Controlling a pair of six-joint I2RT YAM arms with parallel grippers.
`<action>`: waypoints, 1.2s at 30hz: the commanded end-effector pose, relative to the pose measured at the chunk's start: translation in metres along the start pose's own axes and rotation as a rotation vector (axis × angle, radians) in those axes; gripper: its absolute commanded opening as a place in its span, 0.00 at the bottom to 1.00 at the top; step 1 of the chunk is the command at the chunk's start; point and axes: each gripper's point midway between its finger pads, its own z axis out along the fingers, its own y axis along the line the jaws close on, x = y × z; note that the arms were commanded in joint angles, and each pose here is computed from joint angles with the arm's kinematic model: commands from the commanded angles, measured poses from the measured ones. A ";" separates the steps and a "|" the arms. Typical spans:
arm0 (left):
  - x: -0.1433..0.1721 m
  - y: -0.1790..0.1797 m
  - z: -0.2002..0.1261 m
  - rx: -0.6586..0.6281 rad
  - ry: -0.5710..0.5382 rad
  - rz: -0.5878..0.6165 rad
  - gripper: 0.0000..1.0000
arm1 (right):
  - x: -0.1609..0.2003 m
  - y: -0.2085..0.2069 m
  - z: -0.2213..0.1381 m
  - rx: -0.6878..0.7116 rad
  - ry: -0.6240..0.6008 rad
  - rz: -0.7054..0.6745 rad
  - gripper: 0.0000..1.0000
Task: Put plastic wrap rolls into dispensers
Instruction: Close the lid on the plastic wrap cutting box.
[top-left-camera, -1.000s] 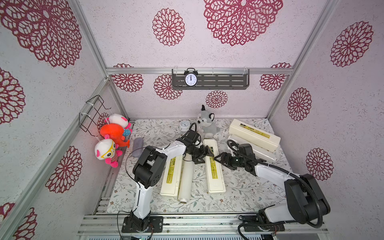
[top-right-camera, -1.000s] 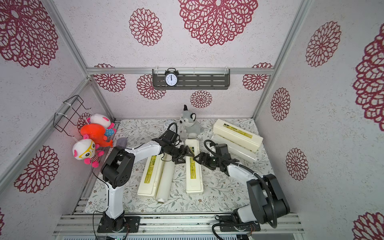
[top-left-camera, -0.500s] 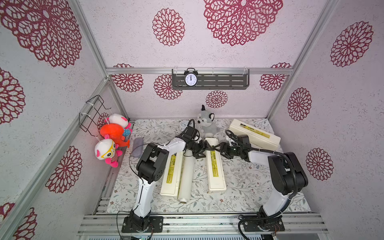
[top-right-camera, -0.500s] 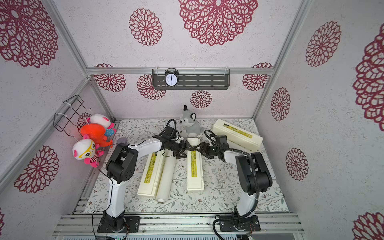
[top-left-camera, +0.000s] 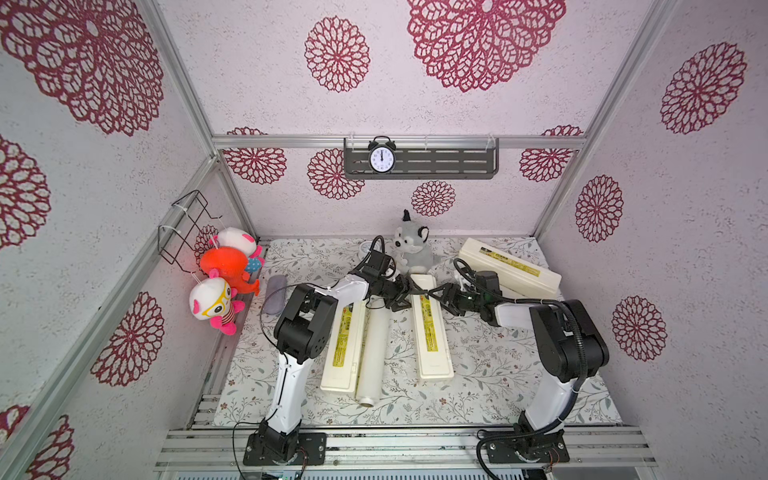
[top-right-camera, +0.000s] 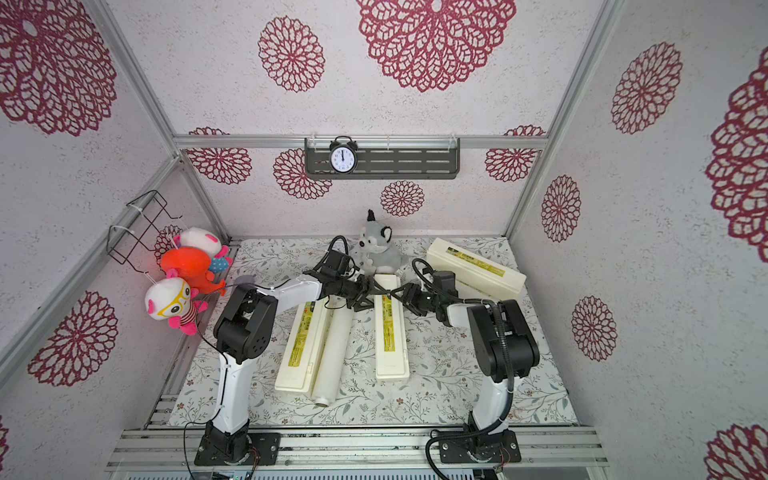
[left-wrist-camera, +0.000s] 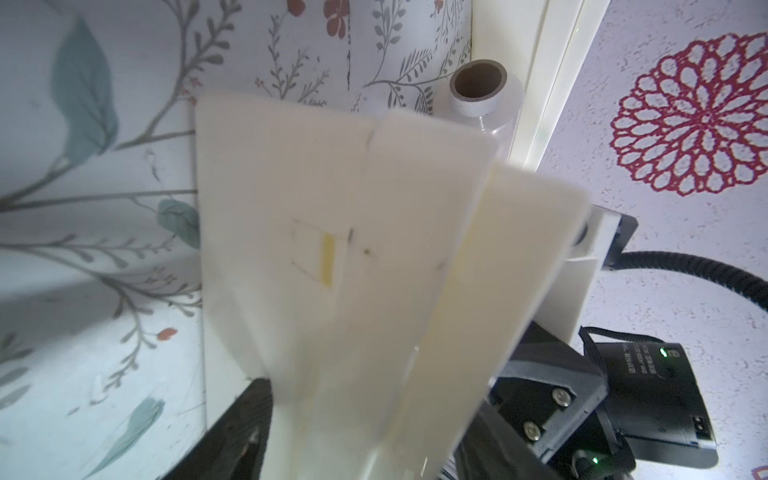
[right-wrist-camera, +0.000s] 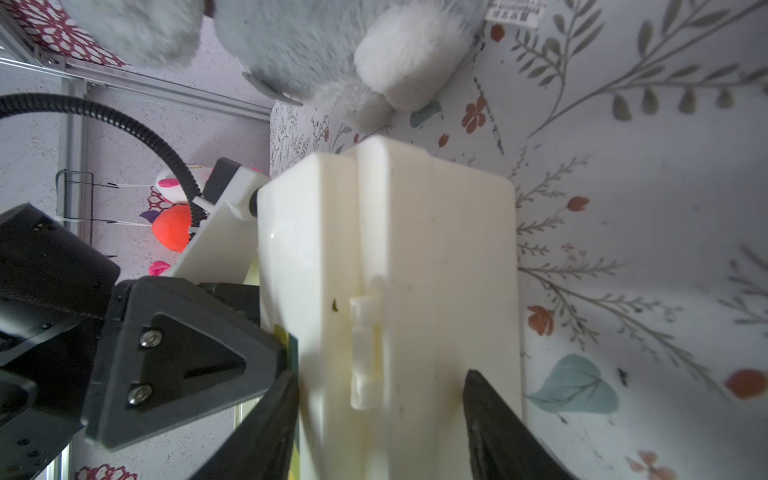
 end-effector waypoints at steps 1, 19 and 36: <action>0.000 0.032 0.022 -0.098 -0.030 -0.060 0.66 | 0.030 0.041 0.006 -0.147 0.121 -0.018 0.59; -0.024 -0.002 0.006 -0.080 -0.097 0.012 0.67 | 0.027 0.041 0.004 -0.042 0.126 -0.103 0.72; -0.025 -0.004 0.015 -0.097 -0.070 0.020 0.58 | 0.016 0.048 0.020 -0.096 0.146 -0.098 0.62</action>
